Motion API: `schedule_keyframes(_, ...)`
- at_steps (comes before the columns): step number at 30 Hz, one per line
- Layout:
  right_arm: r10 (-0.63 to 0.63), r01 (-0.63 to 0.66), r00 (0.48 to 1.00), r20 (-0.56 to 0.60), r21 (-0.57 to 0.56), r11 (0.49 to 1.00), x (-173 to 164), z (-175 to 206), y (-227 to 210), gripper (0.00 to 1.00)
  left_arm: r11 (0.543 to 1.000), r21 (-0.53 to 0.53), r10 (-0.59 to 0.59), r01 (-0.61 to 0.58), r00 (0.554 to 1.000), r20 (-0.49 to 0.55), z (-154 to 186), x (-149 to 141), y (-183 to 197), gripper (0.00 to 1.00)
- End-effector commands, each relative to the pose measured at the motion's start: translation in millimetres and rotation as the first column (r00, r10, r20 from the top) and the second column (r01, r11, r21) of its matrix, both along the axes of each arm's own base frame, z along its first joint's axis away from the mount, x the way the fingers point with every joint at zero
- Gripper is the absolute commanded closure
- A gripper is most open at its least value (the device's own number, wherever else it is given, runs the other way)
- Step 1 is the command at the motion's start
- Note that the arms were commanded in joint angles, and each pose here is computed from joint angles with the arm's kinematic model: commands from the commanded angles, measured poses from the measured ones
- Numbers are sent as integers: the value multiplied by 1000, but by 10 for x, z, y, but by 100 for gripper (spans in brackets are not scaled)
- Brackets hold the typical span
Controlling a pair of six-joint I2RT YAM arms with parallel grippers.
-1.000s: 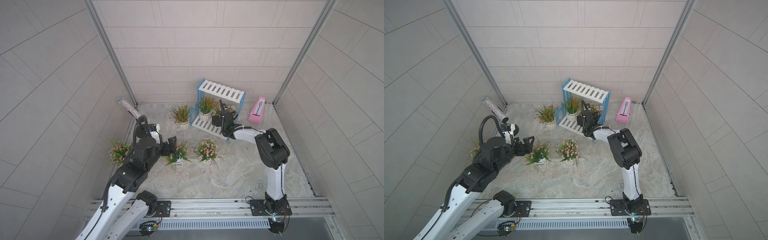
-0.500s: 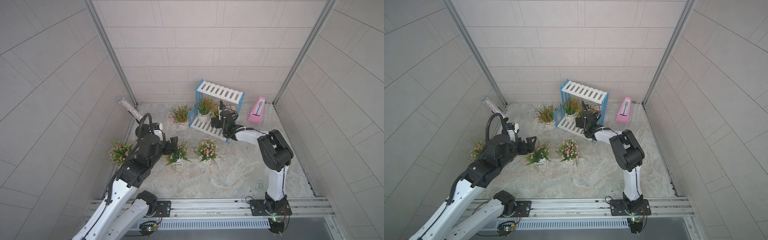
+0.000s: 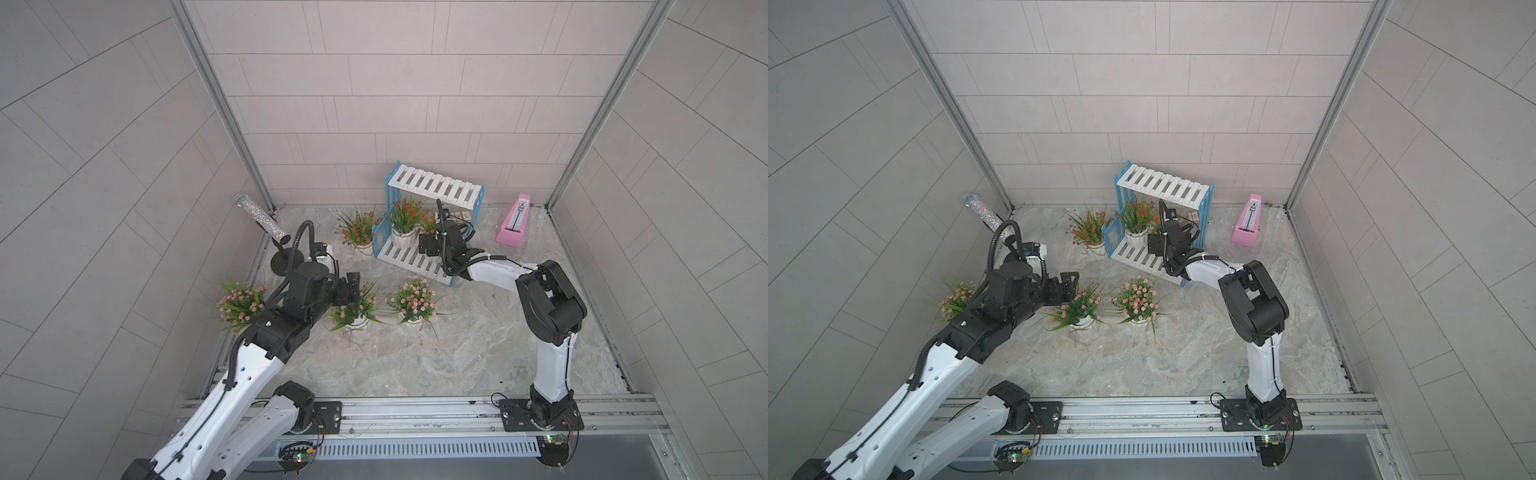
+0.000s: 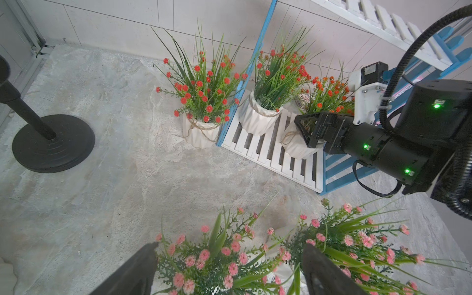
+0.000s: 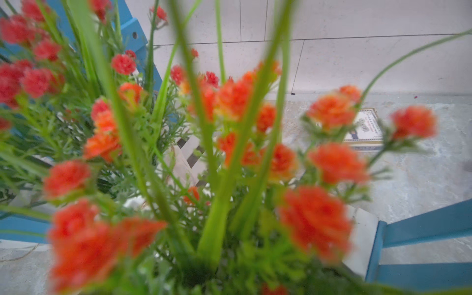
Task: Place the baby's breath potted plants on the rack by color
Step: Place the baby's breath potted plant on the rack.
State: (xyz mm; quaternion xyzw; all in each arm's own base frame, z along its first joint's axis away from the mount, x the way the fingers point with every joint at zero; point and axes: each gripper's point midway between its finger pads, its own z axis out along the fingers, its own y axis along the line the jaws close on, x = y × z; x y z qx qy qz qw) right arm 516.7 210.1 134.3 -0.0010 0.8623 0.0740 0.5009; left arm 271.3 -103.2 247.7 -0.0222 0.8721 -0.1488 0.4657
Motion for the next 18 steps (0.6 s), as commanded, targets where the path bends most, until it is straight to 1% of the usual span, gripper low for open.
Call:
schedule_keyframes(1,-31,17,984,175,76,997,90,761,62,1,999,-34,24,-22,998,59,224,52,17,7)
schedule_keyframes(3,11,-24,982,191,68,997,89,771,149,1,999,-32,25,-23,998,60,229,49,24,7)
schedule_keyframes(7,52,-61,980,191,44,997,70,758,201,1,999,-28,23,-21,998,67,255,44,30,7)
schedule_keyframes(9,44,-50,982,183,28,998,61,760,177,1,999,-29,24,-22,997,68,263,52,27,7)
schedule_keyframes(14,-37,36,987,158,10,999,119,746,72,1,999,-39,22,-20,997,70,267,93,-4,7)
schedule_keyframes(16,-18,14,983,180,26,1000,151,732,125,1,999,-43,15,-12,997,69,265,114,-31,7)
schedule_keyframes(18,43,-51,977,209,35,998,154,694,233,1,999,-51,5,-1,997,73,275,128,-59,7)
